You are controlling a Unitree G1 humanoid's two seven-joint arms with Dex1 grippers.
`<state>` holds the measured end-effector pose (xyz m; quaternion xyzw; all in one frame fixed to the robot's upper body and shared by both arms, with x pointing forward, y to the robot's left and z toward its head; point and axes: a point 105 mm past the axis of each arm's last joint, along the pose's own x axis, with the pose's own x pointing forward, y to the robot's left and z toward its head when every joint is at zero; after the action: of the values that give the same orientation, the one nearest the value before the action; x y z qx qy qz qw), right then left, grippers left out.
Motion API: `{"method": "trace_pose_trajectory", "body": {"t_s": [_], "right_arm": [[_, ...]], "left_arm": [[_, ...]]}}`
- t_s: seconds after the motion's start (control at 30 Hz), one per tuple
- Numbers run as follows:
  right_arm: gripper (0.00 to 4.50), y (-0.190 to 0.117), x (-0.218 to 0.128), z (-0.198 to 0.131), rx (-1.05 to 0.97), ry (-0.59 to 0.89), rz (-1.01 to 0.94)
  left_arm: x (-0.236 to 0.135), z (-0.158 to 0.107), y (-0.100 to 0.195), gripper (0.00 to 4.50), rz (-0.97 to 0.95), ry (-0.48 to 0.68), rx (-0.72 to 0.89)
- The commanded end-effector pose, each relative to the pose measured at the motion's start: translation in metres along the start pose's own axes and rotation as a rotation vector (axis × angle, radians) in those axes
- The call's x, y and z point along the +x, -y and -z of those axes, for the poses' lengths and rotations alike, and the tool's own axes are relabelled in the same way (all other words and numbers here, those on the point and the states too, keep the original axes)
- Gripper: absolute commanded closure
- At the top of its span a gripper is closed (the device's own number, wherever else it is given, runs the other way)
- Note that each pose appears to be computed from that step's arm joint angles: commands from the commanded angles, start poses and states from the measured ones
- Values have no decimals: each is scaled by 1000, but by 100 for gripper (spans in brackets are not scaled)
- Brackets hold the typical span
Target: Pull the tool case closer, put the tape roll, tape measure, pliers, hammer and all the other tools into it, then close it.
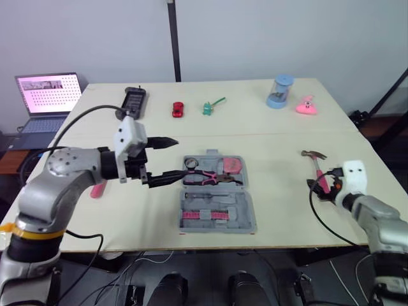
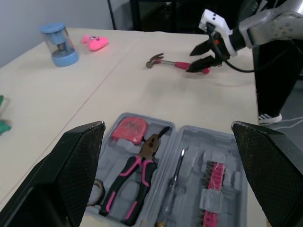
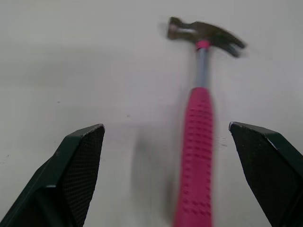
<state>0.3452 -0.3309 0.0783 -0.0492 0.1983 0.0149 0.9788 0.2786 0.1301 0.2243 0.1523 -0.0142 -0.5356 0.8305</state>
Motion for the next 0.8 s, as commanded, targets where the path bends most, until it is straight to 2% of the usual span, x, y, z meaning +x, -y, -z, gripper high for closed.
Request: {"method": "trace_pose_trajectory", "body": {"t_s": [0.03,0.37,0.53,0.8], "right_arm": [[4,11,8,-16,-15,18,24],[4,20,30,-20,54,37,67],[4,18,38,-7,63,-4,83],[4,20,44,-5,72,7,122]], "left_arm": [[-10,-15,4,0,-64,22,42],[-23,-17,6,0,-143,-39,38],[-27,-20,2,0,-184,-71,29],[-28,-32,5,0,-184,-45,17]]}}
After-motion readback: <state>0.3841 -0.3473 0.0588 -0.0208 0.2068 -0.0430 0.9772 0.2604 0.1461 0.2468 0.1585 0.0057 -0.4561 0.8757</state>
